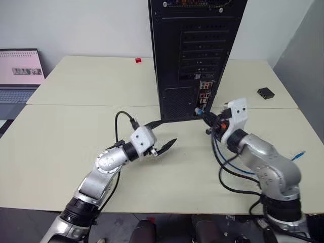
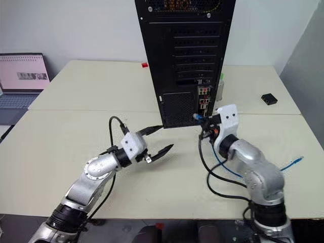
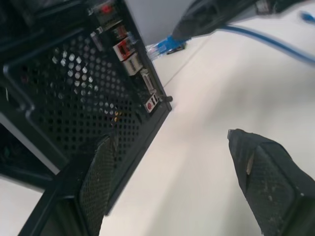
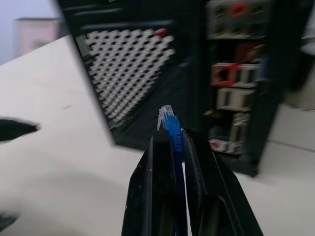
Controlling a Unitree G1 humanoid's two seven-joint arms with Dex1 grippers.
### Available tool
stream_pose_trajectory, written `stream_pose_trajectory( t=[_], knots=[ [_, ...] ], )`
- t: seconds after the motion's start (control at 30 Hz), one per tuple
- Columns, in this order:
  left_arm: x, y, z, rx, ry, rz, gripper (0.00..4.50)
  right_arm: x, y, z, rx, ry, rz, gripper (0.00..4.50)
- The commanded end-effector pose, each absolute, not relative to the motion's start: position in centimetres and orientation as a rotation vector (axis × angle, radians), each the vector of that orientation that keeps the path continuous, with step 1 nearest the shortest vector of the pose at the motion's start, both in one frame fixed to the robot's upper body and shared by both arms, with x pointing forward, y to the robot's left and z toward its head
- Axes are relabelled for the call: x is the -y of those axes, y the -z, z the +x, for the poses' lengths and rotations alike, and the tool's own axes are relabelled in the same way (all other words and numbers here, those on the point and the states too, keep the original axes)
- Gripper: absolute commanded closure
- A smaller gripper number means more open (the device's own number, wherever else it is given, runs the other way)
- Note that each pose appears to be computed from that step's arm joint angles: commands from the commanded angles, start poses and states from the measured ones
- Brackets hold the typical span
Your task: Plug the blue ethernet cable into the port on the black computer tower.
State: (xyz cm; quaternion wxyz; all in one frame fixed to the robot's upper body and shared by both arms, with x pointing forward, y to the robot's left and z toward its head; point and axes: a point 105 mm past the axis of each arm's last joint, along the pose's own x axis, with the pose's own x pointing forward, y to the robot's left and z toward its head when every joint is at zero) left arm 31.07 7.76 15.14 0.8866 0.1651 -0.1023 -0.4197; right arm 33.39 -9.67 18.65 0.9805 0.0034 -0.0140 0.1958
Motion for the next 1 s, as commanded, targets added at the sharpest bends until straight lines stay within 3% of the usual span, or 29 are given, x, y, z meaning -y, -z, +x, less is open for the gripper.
stream_pose_trajectory(
  t=[0.03,0.27,1.0],
  knots=[
    [-7.5,-17.1,31.8,0.18,0.808,0.273,0.73,9.9,-20.7,34.2,0.143,-0.236,-0.006,4.5],
    [-7.1,-18.1,32.3,0.141,0.77,0.237,0.73,9.3,-21.2,35.3,0.173,-0.132,0.023,4.5],
    [-6.4,-18.7,32.4,0.186,0.761,0.31,0.73,8.9,-20.8,36.5,0.168,-0.081,0.036,4.5]
  ],
)
